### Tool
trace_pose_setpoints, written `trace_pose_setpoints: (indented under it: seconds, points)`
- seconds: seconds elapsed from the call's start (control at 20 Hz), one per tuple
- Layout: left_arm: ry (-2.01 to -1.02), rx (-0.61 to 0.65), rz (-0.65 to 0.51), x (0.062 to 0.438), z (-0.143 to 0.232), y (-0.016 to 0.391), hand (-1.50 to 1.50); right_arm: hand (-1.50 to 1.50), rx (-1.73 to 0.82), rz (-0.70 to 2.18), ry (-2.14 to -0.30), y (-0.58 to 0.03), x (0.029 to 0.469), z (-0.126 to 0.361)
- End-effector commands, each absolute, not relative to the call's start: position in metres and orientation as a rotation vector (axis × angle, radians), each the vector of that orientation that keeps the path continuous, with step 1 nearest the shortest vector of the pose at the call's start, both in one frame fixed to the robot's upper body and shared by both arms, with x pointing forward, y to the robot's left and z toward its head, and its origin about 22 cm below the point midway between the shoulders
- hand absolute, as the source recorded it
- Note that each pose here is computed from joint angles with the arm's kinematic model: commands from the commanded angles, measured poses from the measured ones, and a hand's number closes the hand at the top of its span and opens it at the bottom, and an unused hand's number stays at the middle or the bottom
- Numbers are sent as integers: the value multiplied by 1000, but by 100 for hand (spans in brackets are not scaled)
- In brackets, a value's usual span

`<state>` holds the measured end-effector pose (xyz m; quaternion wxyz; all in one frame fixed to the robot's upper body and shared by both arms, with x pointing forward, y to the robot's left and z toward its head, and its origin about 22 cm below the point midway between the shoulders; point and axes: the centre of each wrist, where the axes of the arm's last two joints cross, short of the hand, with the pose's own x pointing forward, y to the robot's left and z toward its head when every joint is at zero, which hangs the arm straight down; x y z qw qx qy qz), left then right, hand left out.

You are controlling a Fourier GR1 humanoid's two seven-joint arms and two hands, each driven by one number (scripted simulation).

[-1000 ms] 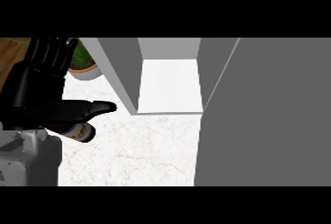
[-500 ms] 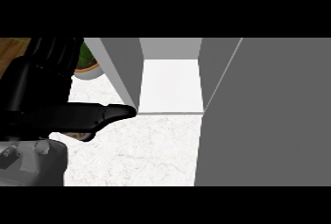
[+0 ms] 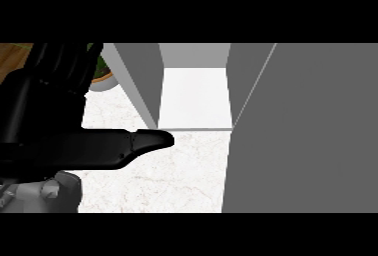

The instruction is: Pick up the wine, place it into the cabinet and close the cabinet

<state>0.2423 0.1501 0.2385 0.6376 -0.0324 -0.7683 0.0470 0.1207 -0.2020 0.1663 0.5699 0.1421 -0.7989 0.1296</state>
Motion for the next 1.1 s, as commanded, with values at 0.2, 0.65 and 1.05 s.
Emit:
trace_pose_setpoints:
  seconds: [0.2, 0.65, 1.05]
  points:
    - [-1807, 3, 127, 227, 248, 154, -150, -150, 347, 283, -1936, -206, 87, 201]
    - [-1769, 71, 203, 231, 258, 171, -150, -150, 351, 306, -1938, -209, 72, 207]
    - [-1784, 161, 213, 219, 255, 210, -150, -150, 351, 309, -1936, -208, 84, 210]
